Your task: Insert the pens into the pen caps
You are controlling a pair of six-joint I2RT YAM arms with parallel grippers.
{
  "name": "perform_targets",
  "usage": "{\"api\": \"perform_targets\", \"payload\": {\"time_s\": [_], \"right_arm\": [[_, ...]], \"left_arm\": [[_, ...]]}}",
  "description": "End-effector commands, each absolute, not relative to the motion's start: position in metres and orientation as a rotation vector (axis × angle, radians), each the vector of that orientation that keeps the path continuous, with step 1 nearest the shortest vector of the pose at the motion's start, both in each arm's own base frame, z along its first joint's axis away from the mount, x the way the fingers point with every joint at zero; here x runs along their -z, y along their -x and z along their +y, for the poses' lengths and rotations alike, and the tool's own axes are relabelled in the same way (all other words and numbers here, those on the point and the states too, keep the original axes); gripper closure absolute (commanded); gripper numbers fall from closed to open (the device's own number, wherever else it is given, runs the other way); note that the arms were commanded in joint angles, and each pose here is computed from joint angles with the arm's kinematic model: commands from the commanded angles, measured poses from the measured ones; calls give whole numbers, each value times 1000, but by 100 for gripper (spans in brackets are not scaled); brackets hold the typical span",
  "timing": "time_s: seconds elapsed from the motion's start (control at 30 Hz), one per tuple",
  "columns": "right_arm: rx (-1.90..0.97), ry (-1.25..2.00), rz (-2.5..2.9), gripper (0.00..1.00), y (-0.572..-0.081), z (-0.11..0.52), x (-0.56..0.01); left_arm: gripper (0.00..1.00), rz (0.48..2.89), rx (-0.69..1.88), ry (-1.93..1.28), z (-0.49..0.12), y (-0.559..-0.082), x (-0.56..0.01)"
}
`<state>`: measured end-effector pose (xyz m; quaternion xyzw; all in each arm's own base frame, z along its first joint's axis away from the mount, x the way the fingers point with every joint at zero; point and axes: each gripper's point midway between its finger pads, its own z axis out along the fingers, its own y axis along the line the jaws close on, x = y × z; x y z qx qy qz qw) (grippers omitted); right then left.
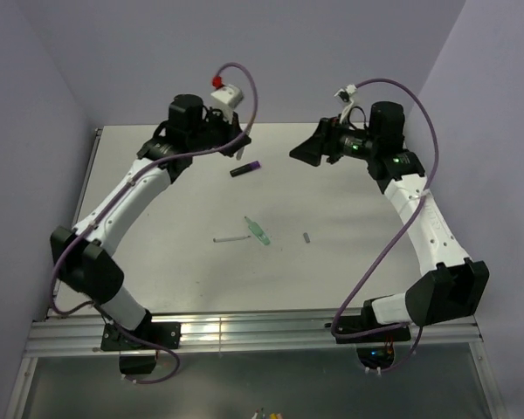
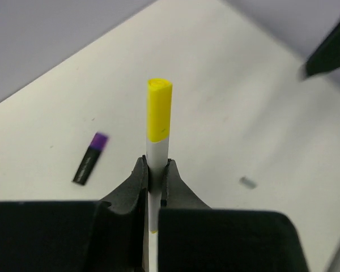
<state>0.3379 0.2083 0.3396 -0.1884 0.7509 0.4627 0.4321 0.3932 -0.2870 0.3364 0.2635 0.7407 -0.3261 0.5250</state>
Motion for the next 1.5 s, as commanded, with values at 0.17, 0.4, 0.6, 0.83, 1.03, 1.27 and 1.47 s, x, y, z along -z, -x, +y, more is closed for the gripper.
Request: {"api": "perform_targets", "payload": {"time_s": [0.17,0.4,0.6,0.83,1.03,1.27,1.47], "right_arm": [[-875,461,1869,10,-335,152,-332],[-854,448,1871,10,-341,149,-333],[-865,443,1886,10,-342,149,-326],[-862,433,1895,10,-344,147,-323],[-863,432,1894,10,-344,146,-323],[-878,424,1897,10,-342,146,-323],[-880,419,1897,10,-342,145,-324]], "left_arm": [[100,2027,277,-1194,-302,-426,-181],[99,2023,47,-1431,-322,-447,-112],[98,1978,-175,-1476,-312,-476,-81],[98,1925,-334,-1496,-301,-495,-59],[97,1922,-353,-1488,-304,-504,-48],[95,1906,-410,-1509,-295,-505,-30],[87,1908,-421,-1507,-292,-506,-25]]}}
